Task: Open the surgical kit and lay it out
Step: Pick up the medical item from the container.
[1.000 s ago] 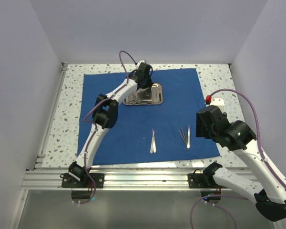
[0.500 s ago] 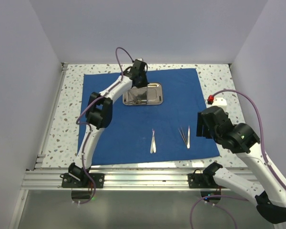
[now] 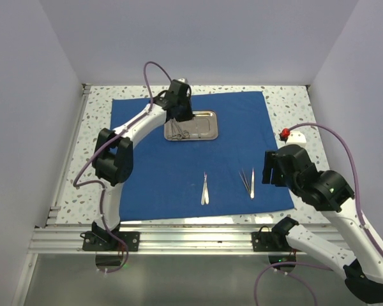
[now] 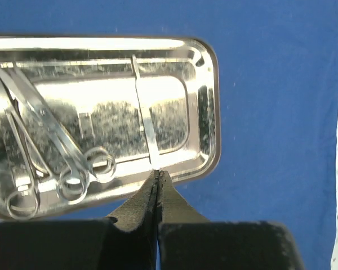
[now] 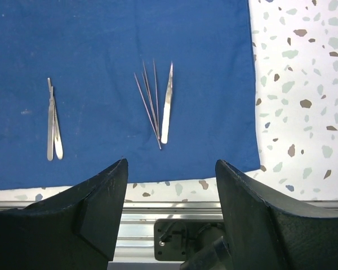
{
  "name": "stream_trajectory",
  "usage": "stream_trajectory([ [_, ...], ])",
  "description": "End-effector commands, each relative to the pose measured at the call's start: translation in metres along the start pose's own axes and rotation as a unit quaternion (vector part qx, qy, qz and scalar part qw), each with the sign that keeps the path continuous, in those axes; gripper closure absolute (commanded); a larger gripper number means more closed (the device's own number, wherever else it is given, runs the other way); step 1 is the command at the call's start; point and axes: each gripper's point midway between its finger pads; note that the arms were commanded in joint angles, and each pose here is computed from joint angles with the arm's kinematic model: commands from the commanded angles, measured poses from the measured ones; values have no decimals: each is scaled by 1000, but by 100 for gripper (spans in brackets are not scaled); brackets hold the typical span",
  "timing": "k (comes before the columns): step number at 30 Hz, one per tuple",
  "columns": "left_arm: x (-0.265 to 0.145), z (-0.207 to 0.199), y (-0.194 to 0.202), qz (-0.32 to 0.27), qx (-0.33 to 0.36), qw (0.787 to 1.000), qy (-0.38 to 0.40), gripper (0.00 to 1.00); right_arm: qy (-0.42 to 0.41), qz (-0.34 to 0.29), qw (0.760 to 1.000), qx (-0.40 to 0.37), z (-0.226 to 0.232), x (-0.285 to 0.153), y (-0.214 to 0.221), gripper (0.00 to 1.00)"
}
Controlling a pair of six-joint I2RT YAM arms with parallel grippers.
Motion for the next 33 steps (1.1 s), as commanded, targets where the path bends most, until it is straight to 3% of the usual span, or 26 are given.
stream_trajectory([
  [1,-31,-17,8,-4,16,999,31,100,-28,-12,1000,-7,12,3,-5,33],
  [3,-28,-10,12,-2,12,1000,18,100,-43,-8,999,-10,18,5,-3,33],
  [5,-15,-3,20,12,9,1000,0,83,-50,-5,999,-13,22,7,-3,33],
  [6,-11,-4,24,9,14,1000,-12,67,-57,-2,998,-15,24,7,-2,33],
  [9,3,-16,33,1,38,999,-39,54,-57,-1,998,-19,23,4,-3,33],
  [22,38,24,59,-4,76,981,-180,53,-30,8,999,-34,8,-2,4,33],
  [33,57,40,74,10,96,976,-194,53,-25,17,999,-44,11,6,1,33],
])
Point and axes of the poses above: each gripper's point midway between its finger pads, its own x axis out along the fingers, its own z axis along the line the jaws close on, y = z × x, and after that the axes turned 15 degrees about -x, right-handed
